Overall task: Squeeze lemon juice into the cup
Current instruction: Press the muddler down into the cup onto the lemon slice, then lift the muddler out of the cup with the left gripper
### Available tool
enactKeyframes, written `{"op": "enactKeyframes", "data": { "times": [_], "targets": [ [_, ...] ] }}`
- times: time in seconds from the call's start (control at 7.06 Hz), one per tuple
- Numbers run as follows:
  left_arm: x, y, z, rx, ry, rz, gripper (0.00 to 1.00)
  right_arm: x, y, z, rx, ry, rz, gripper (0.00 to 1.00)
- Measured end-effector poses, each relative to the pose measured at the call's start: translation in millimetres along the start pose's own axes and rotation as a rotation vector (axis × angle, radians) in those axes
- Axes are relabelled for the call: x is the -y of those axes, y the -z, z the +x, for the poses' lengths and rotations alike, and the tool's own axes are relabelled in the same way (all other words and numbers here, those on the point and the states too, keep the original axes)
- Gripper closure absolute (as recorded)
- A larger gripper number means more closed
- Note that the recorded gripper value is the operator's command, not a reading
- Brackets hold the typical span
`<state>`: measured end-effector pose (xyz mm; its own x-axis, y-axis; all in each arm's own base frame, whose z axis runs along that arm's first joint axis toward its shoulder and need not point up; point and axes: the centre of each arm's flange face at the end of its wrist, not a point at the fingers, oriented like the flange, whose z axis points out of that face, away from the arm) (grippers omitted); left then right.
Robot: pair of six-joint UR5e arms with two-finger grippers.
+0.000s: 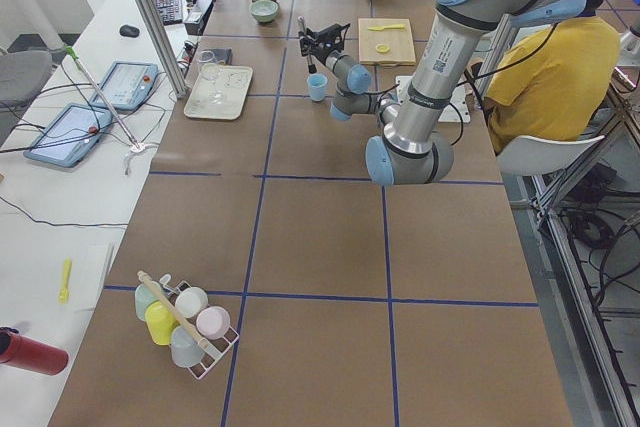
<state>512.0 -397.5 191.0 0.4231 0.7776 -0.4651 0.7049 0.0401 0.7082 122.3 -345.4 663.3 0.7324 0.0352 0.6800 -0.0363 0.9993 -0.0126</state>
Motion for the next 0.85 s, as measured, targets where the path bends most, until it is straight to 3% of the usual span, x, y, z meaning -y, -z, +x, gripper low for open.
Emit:
{"op": "enactKeyframes", "data": {
  "times": [0.57, 0.85],
  "targets": [
    [35.1, -40.2, -26.6, 0.148, -0.138, -0.426, 1.0, -2.3, -1.2, 0.8, 0.0, 0.0, -0.003, 0.0],
    [40.4, -39.6, -69.5, 0.209, -0.153, -0.712, 1.0, -2.7, -1.9, 1.4, 0.0, 0.002, -0.004, 0.0]
  ]
}}
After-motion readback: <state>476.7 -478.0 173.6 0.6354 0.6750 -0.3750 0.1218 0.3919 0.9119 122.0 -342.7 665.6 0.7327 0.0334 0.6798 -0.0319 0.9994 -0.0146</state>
